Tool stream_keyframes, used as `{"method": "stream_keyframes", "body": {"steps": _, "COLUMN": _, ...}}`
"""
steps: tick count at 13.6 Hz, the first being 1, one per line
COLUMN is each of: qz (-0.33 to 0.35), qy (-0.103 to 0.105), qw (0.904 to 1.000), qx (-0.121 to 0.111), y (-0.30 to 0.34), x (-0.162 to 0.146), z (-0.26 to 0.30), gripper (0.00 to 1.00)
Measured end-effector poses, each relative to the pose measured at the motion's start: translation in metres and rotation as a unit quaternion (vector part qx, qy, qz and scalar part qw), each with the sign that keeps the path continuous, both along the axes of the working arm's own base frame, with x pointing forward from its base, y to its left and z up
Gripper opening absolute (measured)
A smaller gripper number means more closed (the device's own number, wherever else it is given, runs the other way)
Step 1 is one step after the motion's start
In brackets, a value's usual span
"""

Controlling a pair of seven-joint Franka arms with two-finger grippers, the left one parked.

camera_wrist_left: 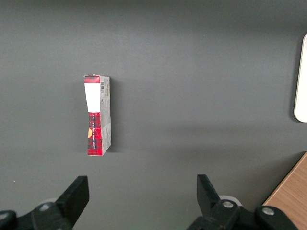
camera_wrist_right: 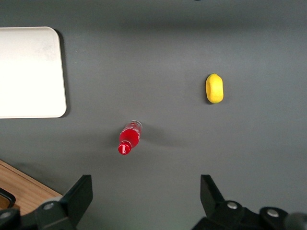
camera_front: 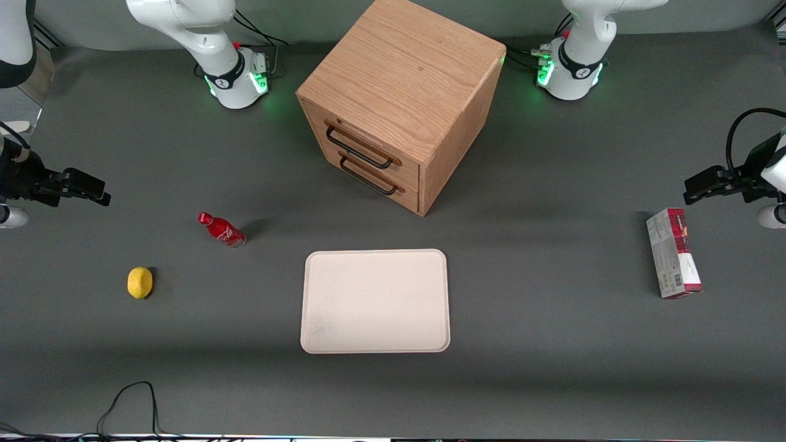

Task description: Open upper drawer

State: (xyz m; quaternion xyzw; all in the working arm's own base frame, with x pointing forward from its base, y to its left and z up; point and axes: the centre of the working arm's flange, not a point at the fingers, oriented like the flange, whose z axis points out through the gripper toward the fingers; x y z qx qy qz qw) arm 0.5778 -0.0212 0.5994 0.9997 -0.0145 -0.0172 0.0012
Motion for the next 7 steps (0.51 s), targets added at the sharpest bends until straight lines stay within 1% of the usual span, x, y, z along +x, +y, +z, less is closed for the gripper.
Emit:
{"method": "stream_keyframes", "body": {"steps": 5, "qz": 0.001, "qy": 0.003, "qw": 1.0, "qx": 0.0, "y": 0.001, "x": 0.001, "z": -0.003, "gripper": 1.0}}
{"method": "stream_keyframes", "body": {"steps": 7, "qz": 0.015, "qy": 0.003, "qw": 0.9999, "qx": 0.001, "y": 0.015, "x": 0.001, "z": -0.003, "gripper": 1.0}}
